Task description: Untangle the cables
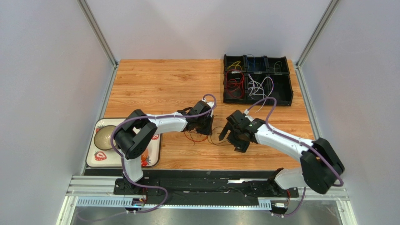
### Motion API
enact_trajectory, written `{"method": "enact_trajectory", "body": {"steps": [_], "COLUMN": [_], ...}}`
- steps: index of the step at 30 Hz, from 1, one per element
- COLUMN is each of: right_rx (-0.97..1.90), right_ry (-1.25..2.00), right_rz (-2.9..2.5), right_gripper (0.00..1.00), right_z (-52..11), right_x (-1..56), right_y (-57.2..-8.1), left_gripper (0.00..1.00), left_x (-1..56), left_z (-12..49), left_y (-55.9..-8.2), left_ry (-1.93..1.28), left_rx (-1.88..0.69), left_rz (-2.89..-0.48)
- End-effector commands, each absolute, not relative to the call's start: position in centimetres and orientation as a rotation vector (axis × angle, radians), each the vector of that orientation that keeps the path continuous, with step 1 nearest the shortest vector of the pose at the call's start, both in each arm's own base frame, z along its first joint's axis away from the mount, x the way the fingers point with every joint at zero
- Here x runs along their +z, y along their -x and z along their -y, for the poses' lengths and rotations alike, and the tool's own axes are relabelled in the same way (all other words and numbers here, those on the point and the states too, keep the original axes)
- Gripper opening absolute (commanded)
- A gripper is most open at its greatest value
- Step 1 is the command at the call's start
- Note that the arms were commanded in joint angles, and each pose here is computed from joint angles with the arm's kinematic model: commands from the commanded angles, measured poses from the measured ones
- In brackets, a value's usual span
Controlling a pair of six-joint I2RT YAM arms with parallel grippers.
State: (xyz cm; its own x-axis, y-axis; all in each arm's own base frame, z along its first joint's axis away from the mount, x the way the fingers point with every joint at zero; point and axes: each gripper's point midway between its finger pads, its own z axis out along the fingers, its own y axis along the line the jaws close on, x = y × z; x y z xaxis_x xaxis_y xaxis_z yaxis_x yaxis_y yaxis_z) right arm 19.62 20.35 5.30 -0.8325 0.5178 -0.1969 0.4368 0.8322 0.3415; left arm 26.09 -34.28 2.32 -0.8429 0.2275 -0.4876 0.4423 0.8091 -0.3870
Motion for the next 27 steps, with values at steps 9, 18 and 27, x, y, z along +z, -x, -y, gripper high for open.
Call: {"method": "enact_trajectory", "body": {"steps": [9, 18, 27], "right_rx": [0.325, 0.167, 0.156], "right_ry": [-0.72, -0.677, -0.616], "right_rz": [-2.656, -2.597, -2.611], "right_gripper": [0.83, 0.61, 0.14], "right_z": [-21.9, -20.1, -20.4], "right_x": [4.8, 4.3, 3.9], "right_y": [-24.0, -25.3, -25.6], "left_gripper": [0.0, 0.0, 0.0], "left_x": [4.4, 4.8, 4.8], "left_z": [34.8, 35.2, 35.1], "left_y": [-26.4, -26.1, -25.9], "left_ry": [-0.49, -0.489, -0.493], "left_rx": [-0.753, -0.793, -0.794], "left_rz": [-2.517, -2.511, -2.514]}}
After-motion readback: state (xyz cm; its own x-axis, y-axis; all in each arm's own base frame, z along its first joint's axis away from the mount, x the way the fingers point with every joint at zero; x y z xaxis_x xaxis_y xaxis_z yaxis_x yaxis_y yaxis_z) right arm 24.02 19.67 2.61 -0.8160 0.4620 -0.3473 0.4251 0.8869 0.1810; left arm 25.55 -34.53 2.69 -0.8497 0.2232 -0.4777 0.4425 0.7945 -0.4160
